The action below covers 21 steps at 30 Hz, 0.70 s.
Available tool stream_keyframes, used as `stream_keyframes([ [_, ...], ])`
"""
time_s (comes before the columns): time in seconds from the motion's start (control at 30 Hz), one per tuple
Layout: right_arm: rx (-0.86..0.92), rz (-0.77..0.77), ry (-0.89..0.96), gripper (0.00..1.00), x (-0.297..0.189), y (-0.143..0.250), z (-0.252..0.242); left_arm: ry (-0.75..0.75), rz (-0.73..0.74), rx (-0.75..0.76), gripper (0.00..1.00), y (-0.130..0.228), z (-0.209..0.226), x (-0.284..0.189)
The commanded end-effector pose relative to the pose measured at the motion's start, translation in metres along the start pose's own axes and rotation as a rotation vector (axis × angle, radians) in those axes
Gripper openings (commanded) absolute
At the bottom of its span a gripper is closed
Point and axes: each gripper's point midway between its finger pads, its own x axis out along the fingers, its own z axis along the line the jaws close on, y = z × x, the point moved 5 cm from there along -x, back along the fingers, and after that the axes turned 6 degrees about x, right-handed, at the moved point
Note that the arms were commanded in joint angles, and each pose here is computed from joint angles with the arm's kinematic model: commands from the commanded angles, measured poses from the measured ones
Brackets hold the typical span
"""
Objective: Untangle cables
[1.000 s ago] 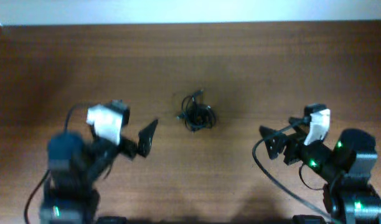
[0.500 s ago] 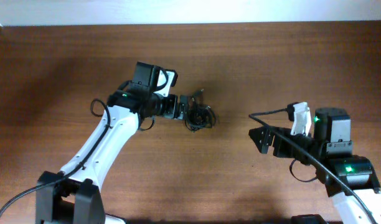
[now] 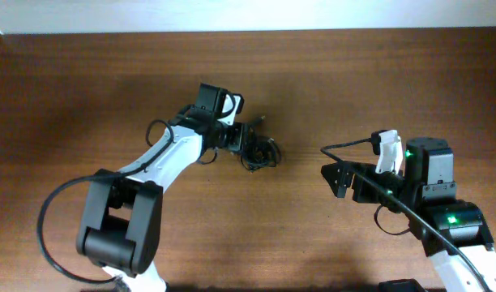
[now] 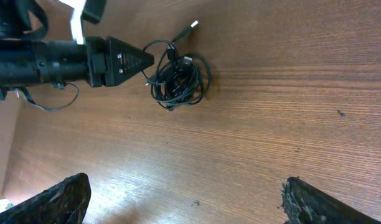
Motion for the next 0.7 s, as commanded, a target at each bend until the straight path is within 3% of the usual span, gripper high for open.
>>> stream_keyframes([
  [0.0, -0.018, -0.014, -0.012, 0.98, -0.003, -0.005, 0.006, 0.015, 0.020, -0.006, 0.41, 0.003, 0.000, 0.010],
  [0.07, -0.019, -0.015, -0.012, 0.98, -0.003, -0.005, 0.006, 0.015, 0.021, -0.017, 0.13, 0.003, 0.000, 0.010],
  [0.1, -0.020, -0.017, -0.013, 0.98, -0.003, -0.005, 0.006, 0.020, 0.016, -0.037, 0.03, 0.002, 0.000, 0.010],
  [0.13, -0.021, -0.020, -0.014, 0.98, -0.003, -0.006, 0.007, 0.058, 0.005, -0.049, 0.00, -0.001, -0.005, 0.010],
  [0.23, 0.010, -0.008, -0.008, 0.98, 0.003, -0.008, 0.004, 0.311, -0.038, -0.022, 0.00, -0.020, -0.039, -0.008],
  [0.33, 0.109, 0.057, 0.025, 0.98, 0.022, -0.008, -0.007, 0.608, -0.130, 0.060, 0.00, -0.047, -0.082, -0.061],
  [0.47, 0.175, 0.140, -0.070, 0.98, 0.057, -0.017, -0.007, 0.707, -0.263, 0.166, 0.00, -0.062, -0.108, -0.131],
  [0.67, 0.235, 0.233, -0.259, 0.98, 0.103, -0.028, -0.001, 0.696, -0.415, 0.265, 0.00, -0.065, -0.125, -0.200],
])
